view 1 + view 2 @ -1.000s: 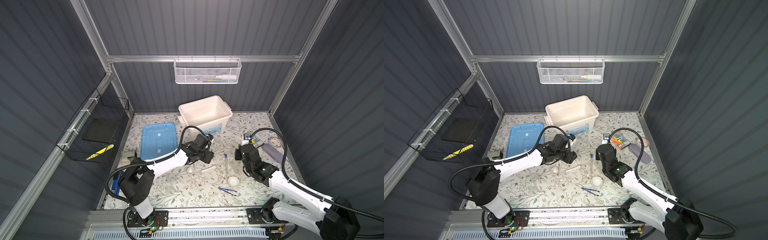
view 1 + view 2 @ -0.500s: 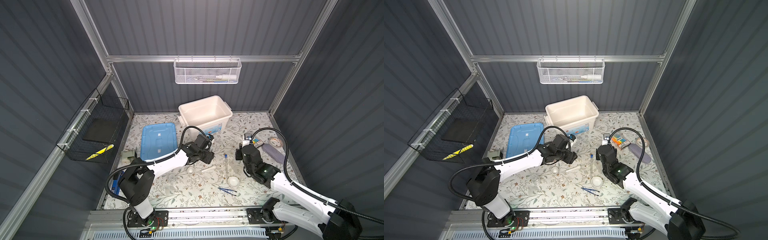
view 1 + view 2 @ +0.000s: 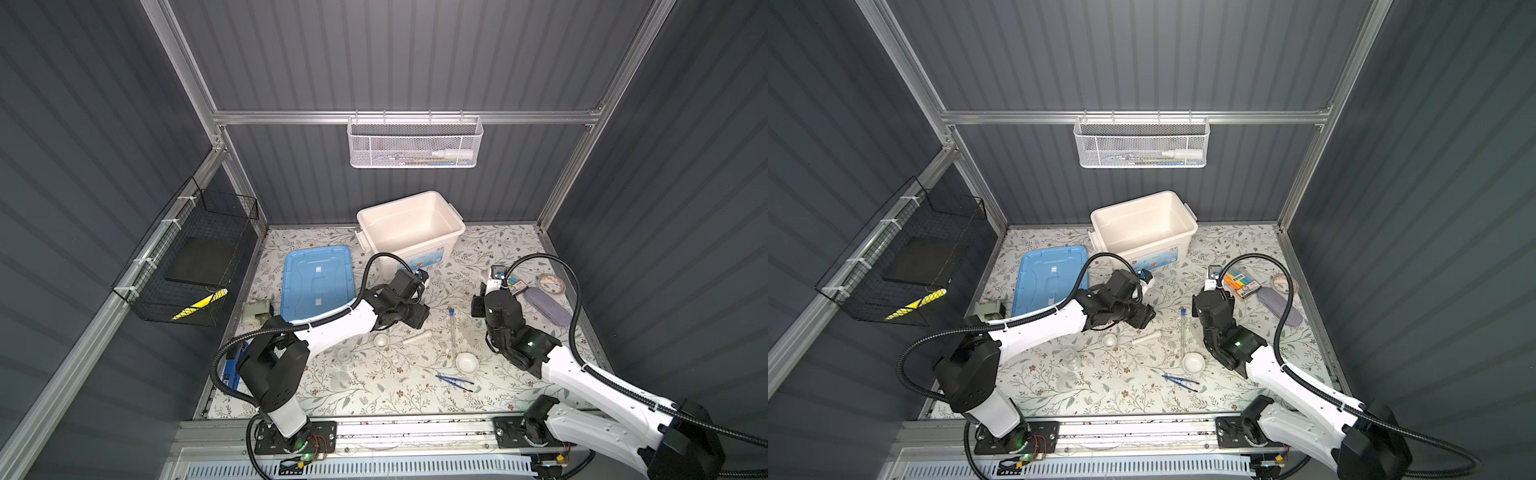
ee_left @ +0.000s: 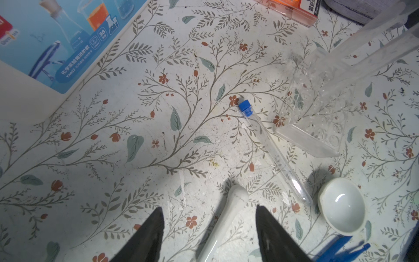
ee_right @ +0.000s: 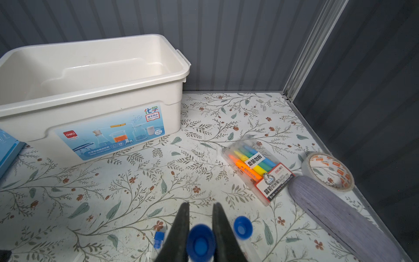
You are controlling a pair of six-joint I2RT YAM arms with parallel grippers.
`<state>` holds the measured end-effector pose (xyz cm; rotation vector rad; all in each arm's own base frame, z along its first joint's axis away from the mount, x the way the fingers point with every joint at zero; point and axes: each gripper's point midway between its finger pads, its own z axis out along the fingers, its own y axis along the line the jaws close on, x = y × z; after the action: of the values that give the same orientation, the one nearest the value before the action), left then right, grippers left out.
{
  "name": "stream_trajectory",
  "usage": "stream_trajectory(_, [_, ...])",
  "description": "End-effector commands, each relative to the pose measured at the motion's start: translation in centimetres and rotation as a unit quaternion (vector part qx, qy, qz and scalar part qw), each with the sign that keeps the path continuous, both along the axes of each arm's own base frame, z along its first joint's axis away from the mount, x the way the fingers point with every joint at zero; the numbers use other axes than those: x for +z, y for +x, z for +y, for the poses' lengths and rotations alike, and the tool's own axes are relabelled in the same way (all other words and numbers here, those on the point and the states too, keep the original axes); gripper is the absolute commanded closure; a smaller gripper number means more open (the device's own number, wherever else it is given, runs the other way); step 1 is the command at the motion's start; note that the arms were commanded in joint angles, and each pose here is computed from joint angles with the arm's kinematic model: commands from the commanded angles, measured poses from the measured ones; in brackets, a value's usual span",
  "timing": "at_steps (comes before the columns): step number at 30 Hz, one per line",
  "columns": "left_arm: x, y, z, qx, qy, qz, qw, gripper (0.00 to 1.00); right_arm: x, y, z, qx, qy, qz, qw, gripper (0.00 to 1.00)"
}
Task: Organize the chemistry lab equipment
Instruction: 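Carry the test tubes with the right gripper back toward the marker box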
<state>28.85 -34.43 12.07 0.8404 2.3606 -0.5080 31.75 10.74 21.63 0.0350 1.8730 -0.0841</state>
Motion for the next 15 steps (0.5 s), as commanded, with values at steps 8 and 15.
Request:
stream_trajectory(8, [-0.2, -0.1, -0.4, 0.0, 0.0, 0.004, 1.0, 0.34, -0.9, 0.3, -0.2, -0.019, -0.001, -0.002, 1.0, 0.84])
stream_trajectory(15, [-0.2, -0.1, -0.5, -0.001, 0.0, 0.004, 1.0, 0.34, -1.2, 0.0, -0.4, -0.018, -0.004, 0.003, 1.0, 0.84])
